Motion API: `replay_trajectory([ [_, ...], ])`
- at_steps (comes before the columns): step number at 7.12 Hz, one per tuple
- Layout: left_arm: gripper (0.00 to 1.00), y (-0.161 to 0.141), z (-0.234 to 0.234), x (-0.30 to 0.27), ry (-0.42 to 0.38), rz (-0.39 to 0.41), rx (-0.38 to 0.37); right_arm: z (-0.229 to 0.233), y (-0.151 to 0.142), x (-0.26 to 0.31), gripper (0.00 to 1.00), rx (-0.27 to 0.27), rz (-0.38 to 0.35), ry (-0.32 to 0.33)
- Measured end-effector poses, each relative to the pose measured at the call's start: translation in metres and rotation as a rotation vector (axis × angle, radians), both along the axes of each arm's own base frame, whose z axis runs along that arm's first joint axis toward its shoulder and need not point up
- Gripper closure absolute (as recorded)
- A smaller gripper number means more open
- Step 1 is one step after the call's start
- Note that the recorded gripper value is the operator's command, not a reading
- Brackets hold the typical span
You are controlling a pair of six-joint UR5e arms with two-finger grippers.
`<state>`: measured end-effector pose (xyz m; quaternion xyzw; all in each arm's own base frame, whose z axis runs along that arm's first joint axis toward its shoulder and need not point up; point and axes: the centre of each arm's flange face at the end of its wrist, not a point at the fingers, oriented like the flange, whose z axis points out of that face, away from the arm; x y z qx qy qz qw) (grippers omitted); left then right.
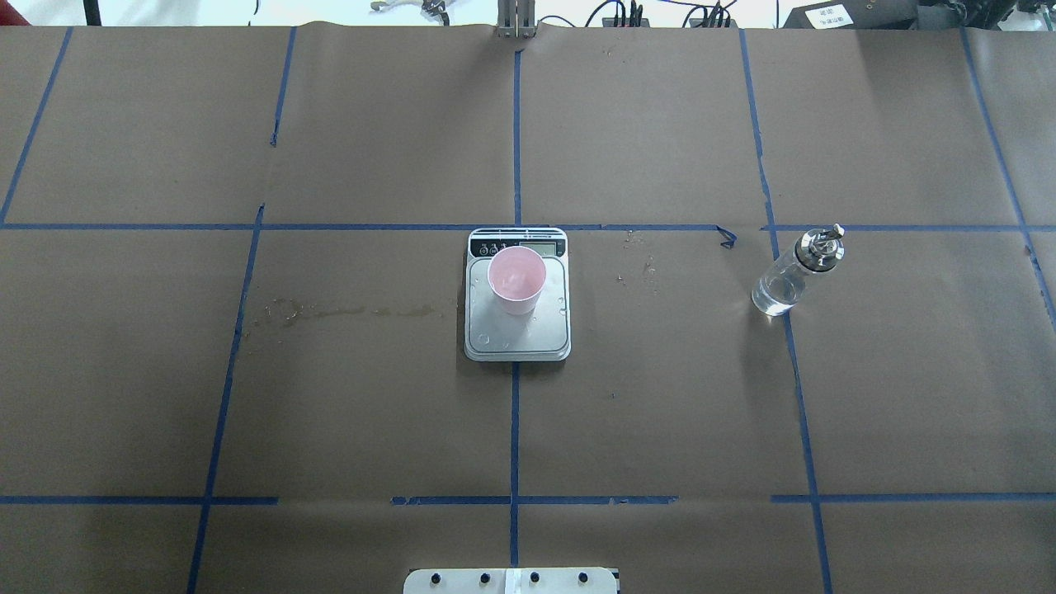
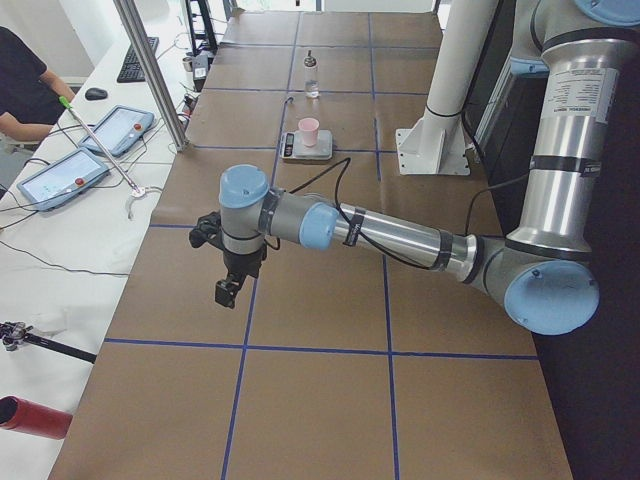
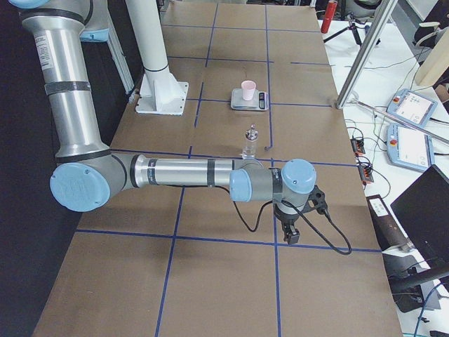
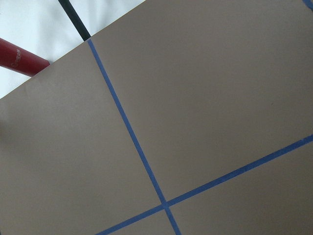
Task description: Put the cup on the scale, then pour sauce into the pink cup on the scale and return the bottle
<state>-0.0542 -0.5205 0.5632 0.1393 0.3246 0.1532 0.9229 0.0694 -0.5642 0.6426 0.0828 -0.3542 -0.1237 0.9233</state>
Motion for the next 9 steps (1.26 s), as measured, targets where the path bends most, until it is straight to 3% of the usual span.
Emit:
replay_trajectory([
  [1, 0.00, 0.021, 0.022, -0.010, 0.032, -0.016, -0.042, 0.011, 0.007, 0.001, 0.00, -0.011, 0.005, 0.019],
  [3, 0.00, 0.034, 0.040, -0.020, 0.041, -0.035, -0.065, 0.023, 0.020, -0.001, 0.00, -0.043, 0.017, 0.011],
  [7, 0.00, 0.031, 0.055, -0.002, 0.038, -0.007, -0.093, 0.019, 0.025, -0.009, 0.00, -0.187, 0.143, -0.117],
  [9, 0.00, 0.030, 0.069, 0.018, 0.039, 0.032, -0.121, 0.014, 0.025, -0.010, 0.00, -0.191, 0.154, -0.128],
])
